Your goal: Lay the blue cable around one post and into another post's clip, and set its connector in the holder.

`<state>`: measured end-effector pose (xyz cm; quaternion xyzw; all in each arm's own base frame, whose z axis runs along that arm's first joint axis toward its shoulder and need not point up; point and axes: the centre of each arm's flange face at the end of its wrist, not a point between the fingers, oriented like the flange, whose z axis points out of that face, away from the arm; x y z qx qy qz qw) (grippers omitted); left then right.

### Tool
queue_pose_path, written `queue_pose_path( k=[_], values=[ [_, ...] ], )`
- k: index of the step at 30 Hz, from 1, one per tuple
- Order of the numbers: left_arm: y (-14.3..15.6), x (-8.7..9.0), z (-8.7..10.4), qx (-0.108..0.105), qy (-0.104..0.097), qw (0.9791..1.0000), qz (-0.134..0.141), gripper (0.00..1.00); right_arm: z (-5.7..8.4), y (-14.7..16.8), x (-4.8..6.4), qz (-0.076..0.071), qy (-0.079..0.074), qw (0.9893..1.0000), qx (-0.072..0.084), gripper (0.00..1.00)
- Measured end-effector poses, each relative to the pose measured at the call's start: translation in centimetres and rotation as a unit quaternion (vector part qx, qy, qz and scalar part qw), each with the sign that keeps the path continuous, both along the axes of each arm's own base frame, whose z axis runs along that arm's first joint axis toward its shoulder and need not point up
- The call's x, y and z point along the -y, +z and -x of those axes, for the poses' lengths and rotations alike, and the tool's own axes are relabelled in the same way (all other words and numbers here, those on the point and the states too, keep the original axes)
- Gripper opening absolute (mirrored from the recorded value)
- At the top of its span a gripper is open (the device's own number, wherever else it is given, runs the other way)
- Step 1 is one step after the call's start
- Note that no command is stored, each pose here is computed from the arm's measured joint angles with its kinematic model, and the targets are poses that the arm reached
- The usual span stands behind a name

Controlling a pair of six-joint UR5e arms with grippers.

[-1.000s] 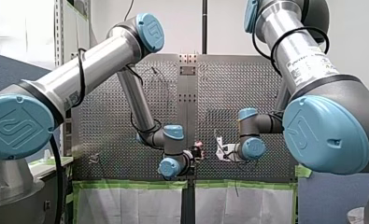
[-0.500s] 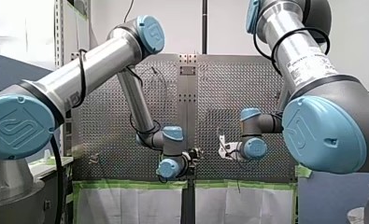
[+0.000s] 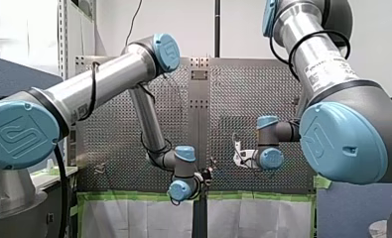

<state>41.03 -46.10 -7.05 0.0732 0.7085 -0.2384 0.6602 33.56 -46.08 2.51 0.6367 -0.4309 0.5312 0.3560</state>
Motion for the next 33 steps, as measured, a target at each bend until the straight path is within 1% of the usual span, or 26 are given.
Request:
queue_pose_path(
  k=[4, 9, 14, 19, 25, 28, 33],
  values=[
    [-0.1, 0.0, -0.2, 0.0, 0.001, 1.0, 0.002, 0.0, 0.0, -1.3, 0.0, -0.006, -0.001, 1.0, -0.005, 0.0],
    [0.0, -0.2, -0.9, 0.002, 0.009, 0.9999, 0.005, 0.0, -0.2, -1.7, 0.4, -0.003, 0.001, 1.0, -0.002, 0.0],
    [0.4, -0.5, -2.0, 0.007, 0.025, 0.9996, 0.007, 0.0, -0.4, -1.6, 0.9, -0.001, 0.001, 1.0, -0.002, 0.0],
    [0.8, -0.8, -3.3, 0.012, 0.046, 0.9988, 0.006, 0.0, -0.5, -1.4, 1.5, 0.003, 0.001, 1.0, 0.0, 0.0],
    [1.2, -1.0, -4.6, 0.016, 0.058, 0.9982, 0.005, 0.0, -0.7, -1.2, 2.2, 0.007, 0.0, 1.0, 0.0, 0.0],
    [1.6, -0.8, -5.3, 0.021, 0.059, 0.998, 0.003, 0.0, -0.9, -1.5, 2.6, 0.004, -0.001, 1.0, -0.002, 0.0],
    [1.9, -0.6, -5.8, 0.026, 0.061, 0.9978, 0.0, 0.0, -1.2, -2.6, 3.3, -0.005, 0.0, 0.9999, -0.009, 0.0]
  ],
)
